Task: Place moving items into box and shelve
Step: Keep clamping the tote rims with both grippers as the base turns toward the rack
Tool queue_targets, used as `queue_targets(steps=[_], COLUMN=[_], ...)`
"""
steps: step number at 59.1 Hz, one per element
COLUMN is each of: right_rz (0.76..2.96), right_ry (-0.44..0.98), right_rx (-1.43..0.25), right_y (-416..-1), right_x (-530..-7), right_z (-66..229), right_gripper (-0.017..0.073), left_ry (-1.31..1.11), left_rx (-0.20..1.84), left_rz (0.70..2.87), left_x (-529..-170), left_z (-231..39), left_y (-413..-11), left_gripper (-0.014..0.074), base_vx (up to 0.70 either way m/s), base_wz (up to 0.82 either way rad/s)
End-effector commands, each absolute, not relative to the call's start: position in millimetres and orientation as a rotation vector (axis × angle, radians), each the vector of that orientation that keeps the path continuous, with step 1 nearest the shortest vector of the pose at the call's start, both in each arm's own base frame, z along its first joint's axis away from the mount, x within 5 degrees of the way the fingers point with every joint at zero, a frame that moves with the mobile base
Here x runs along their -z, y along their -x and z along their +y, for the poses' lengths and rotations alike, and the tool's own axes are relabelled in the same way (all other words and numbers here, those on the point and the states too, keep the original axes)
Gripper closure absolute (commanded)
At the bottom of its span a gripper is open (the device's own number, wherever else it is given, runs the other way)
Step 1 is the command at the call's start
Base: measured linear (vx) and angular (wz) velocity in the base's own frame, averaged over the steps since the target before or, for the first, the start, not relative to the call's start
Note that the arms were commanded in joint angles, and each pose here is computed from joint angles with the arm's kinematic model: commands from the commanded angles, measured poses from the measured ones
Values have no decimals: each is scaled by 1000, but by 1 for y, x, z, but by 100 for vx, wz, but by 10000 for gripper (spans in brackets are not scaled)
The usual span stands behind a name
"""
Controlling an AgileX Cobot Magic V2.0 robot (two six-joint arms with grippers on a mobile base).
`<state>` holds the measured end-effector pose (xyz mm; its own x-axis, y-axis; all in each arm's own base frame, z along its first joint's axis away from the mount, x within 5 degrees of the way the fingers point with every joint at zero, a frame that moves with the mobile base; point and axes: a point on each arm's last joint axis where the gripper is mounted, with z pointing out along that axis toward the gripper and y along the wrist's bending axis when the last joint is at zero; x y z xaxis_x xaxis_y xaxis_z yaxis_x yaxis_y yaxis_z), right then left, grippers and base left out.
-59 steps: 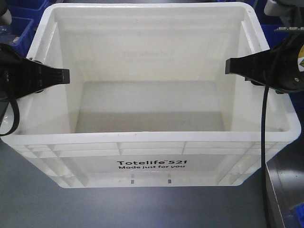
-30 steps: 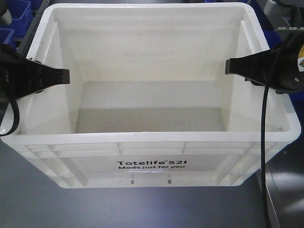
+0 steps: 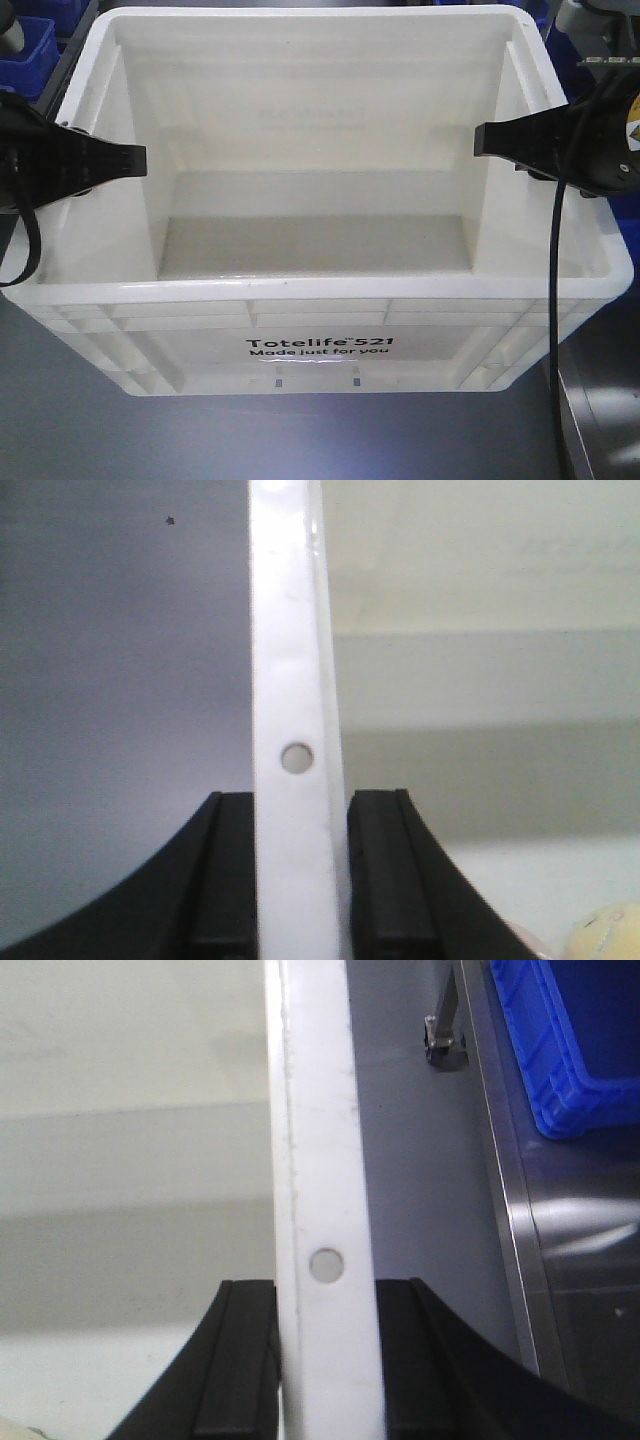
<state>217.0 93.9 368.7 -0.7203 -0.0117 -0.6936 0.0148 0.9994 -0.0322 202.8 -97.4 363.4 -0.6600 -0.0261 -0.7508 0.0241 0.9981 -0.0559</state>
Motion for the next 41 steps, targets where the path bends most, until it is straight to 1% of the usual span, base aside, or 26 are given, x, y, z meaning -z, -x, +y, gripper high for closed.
queue_targets(steps=[1,41], right_rz=[2214,2214], right_ry=[32,32], right_rx=[36,36], right_y=[-217,-217], right_x=[-395,-395], right_z=[89,89], right_gripper=[571,571], left_ry=[-52,-51], left_rx=[137,138], left_rz=[2096,2094], left_x=[-394,-395], left_z=[-97,-97], left_y=[-202,-201], left_gripper=[485,485], base_vx=[37,39], base_wz=[2,-2])
